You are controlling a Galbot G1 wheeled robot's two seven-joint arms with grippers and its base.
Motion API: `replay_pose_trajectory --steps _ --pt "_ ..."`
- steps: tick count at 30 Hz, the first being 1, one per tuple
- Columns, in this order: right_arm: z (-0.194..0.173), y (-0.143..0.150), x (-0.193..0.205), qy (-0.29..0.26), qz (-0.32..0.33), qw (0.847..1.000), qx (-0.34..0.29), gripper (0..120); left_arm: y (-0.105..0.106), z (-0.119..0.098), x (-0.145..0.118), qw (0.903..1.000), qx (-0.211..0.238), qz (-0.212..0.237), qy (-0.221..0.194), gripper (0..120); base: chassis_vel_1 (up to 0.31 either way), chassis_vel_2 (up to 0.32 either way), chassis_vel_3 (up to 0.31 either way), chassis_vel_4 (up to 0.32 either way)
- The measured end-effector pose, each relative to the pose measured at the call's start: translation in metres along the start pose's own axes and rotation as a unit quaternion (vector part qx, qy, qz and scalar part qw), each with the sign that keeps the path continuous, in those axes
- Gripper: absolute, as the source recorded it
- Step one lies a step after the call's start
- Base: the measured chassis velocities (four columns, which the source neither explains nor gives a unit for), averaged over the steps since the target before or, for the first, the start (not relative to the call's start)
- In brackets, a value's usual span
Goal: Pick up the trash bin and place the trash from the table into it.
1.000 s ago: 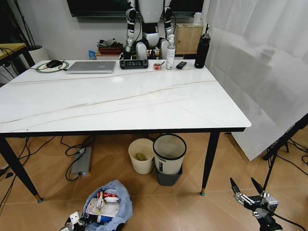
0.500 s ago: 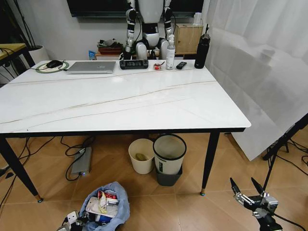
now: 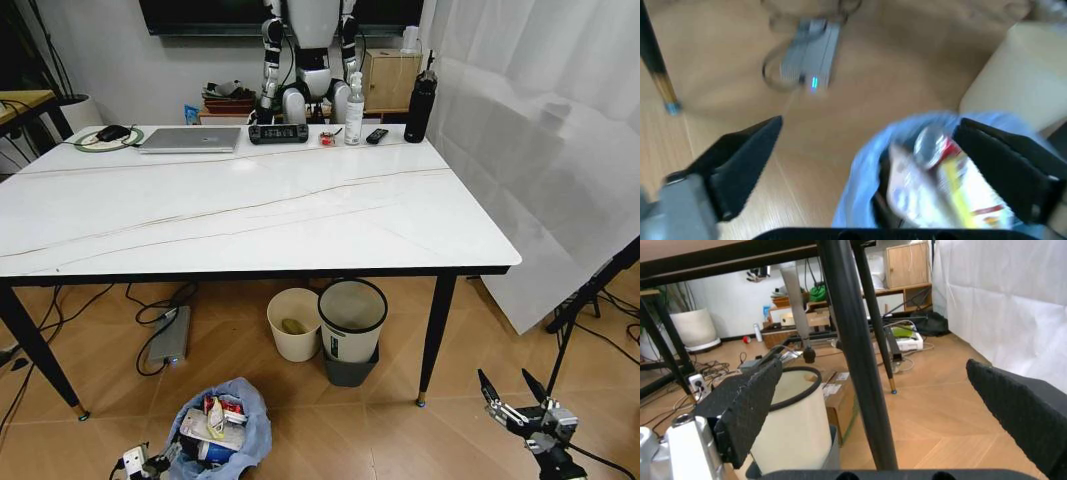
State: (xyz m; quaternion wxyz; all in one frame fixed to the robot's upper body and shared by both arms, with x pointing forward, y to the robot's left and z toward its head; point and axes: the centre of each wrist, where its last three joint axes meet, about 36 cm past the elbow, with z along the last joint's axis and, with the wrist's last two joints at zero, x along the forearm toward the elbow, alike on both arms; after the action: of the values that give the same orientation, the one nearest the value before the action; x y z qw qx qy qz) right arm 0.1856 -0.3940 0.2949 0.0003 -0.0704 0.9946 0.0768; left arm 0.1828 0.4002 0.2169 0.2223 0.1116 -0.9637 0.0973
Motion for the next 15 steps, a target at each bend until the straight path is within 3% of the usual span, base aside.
replay_pose_trajectory --steps 5,6,10,15 --pt "0.000 0.000 0.000 0.000 0.000 1.000 0.000 100 -0.007 -0.032 0.038 0.9961 -0.047 0.046 -0.058 110 0.000 0.000 0.000 0.000" --pt "0.000 0.000 0.000 0.000 0.000 1.000 0.000 100 -0.021 -0.052 0.051 0.9908 -0.058 0.080 -0.093 112 0.000 0.000 0.000 0.000" --pt "0.000 0.000 0.000 0.000 0.000 1.000 0.000 100 -0.052 -0.094 0.064 0.9714 -0.075 0.145 -0.172 114 0.000 0.000 0.000 0.000" --pt "0.000 0.000 0.000 0.000 0.000 1.000 0.000 100 -0.058 -0.101 0.067 0.9676 -0.076 0.154 -0.185 114 0.000 0.000 0.000 0.000"
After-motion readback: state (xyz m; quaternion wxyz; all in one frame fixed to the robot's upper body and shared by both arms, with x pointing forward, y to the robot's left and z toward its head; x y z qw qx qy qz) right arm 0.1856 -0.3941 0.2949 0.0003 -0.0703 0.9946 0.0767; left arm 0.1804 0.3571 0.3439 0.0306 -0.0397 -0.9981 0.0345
